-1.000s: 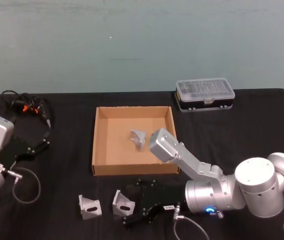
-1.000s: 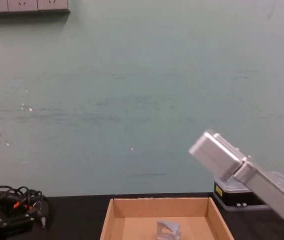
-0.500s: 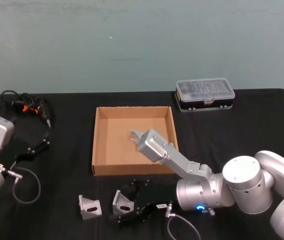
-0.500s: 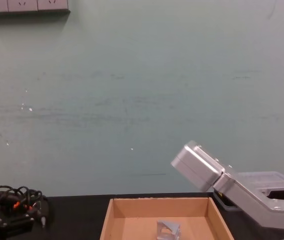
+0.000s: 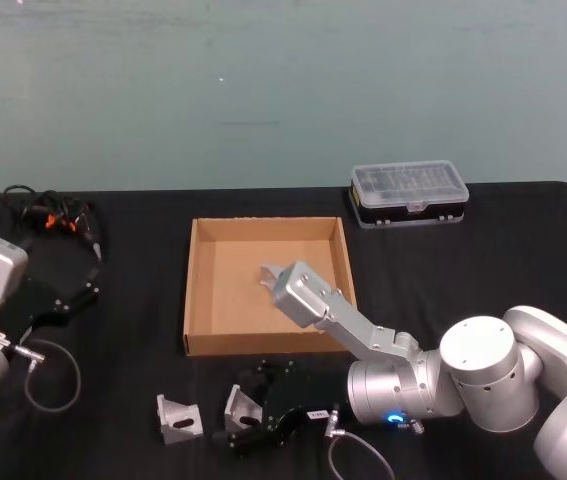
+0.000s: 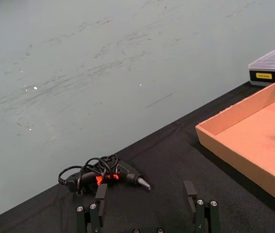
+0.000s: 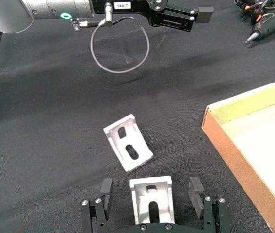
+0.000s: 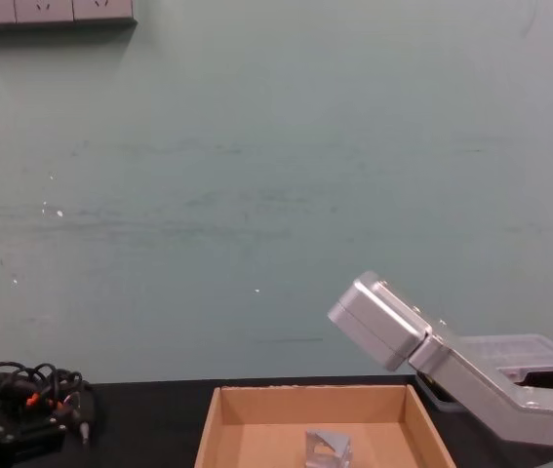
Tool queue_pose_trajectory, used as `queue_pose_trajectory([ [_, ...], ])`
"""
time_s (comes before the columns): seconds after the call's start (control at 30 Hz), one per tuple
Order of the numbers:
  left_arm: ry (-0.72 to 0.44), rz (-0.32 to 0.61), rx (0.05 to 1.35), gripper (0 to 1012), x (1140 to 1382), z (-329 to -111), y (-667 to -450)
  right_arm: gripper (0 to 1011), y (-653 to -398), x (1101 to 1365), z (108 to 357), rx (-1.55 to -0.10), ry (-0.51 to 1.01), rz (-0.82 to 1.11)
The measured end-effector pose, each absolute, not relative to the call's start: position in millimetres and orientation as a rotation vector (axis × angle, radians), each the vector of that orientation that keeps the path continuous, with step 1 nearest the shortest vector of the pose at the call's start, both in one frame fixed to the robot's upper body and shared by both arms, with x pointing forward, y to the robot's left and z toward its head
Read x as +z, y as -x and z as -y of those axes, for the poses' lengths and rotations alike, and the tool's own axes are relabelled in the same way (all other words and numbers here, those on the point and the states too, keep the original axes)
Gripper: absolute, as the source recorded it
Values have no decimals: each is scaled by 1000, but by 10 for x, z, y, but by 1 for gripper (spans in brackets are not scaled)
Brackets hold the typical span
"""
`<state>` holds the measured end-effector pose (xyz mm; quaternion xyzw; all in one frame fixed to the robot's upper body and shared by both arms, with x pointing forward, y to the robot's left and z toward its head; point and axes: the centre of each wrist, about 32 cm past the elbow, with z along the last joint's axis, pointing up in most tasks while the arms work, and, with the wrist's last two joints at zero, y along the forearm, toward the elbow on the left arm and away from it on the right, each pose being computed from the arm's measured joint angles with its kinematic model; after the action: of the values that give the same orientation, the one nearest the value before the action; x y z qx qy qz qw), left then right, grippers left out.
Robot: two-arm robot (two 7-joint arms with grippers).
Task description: Use one hand to pick up the angle iron from the table and place it into the box.
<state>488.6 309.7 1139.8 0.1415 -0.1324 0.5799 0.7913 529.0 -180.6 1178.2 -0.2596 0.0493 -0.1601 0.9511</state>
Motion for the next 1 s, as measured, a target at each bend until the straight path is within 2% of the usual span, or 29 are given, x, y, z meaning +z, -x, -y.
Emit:
queue_pose_trajectory([
  [0.1, -304, 285, 1248, 1000, 11398, -3097, -4886, 998, -5290, 11782, 1807, -325, 528, -101],
  [0.33, -304, 285, 1248, 1000, 11398, -3097, -4886, 873, -5289, 11783, 1807, -325, 530, -102],
  [0.37, -305, 285, 1248, 1000, 11398, -3097, -4886, 821, -5288, 11783, 1807, -325, 530, -102],
  [0.43, -304, 285, 1248, 1000, 11398, -3097, -4886, 786, -5288, 11783, 1807, -325, 530, -102],
  [0.57, -304, 285, 1248, 1000, 11398, -3097, -4886, 653, -5288, 11783, 1808, -325, 531, -102],
  [0.6, -305, 285, 1248, 1000, 11398, -3097, -4886, 592, -5288, 11783, 1808, -325, 531, -102],
  [0.63, -304, 285, 1248, 1000, 11398, -3097, -4886, 592, -5288, 11784, 1808, -325, 531, -102],
  [0.77, -305, 285, 1248, 1000, 11398, -3097, -4886, 462, -5288, 11784, 1807, -324, 531, -103],
  [1.0, -304, 285, 1248, 1000, 11398, -3097, -4886, 457, -5287, 11784, 1807, -324, 531, -103],
])
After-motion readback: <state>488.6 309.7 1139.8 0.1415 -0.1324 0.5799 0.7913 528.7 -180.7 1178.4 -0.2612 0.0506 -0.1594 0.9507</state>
